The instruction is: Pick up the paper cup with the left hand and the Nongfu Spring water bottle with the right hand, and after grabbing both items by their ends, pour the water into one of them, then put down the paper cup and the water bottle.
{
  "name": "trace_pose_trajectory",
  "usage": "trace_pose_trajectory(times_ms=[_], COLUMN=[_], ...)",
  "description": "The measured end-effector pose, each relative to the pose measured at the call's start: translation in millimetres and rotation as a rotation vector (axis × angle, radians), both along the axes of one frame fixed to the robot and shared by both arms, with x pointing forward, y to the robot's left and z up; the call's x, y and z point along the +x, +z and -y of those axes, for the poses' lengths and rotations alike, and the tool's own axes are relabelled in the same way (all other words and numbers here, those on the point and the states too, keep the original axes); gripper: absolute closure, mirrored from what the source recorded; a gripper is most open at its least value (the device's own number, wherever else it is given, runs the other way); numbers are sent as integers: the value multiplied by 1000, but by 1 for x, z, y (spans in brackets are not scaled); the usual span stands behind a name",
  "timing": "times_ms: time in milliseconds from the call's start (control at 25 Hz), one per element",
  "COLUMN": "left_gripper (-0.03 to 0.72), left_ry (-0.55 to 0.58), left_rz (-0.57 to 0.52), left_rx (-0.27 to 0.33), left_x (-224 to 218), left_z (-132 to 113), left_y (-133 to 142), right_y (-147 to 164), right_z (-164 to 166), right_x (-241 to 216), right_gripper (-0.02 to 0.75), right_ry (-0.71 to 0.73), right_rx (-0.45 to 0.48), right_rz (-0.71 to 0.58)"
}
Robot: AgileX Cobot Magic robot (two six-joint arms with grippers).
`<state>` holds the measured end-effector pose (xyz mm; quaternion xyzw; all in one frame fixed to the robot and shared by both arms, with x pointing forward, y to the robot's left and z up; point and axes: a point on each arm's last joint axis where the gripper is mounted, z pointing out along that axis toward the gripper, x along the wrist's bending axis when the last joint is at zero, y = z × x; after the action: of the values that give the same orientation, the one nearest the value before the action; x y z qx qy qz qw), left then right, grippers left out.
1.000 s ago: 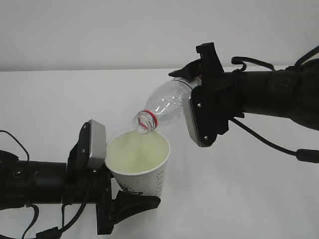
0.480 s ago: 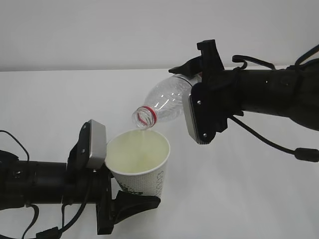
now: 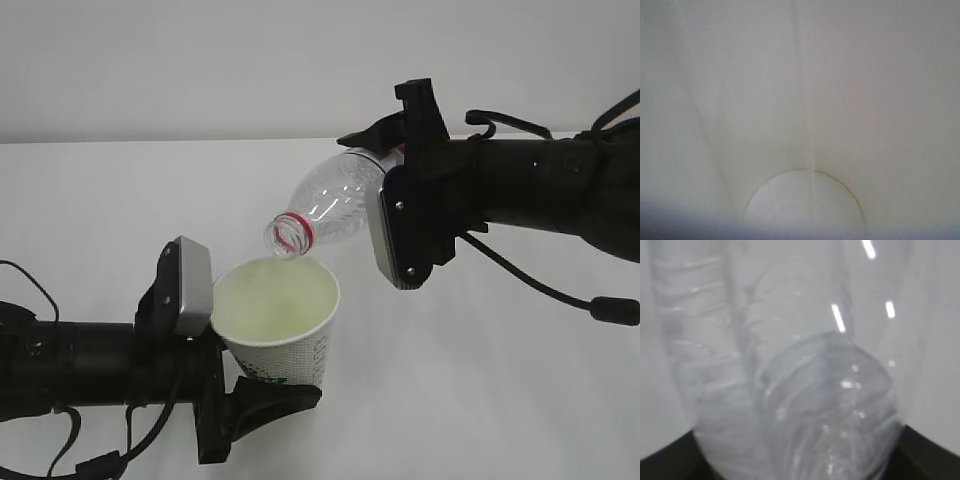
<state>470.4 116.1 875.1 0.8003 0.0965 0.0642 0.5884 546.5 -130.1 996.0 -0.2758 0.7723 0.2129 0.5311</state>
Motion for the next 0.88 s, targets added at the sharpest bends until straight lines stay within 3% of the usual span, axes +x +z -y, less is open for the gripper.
trace_pose_trajectory(times_ms=[880], left_gripper=[171], left_ry=[14], left_rz=[54], left_rx=[23], left_x=[3], left_z=[-1], left_y=[-1], right_y=[1], right_z=[-1], right_x=[0], right_gripper=[229], right_ry=[8], right_rx=[1], right_rz=[17])
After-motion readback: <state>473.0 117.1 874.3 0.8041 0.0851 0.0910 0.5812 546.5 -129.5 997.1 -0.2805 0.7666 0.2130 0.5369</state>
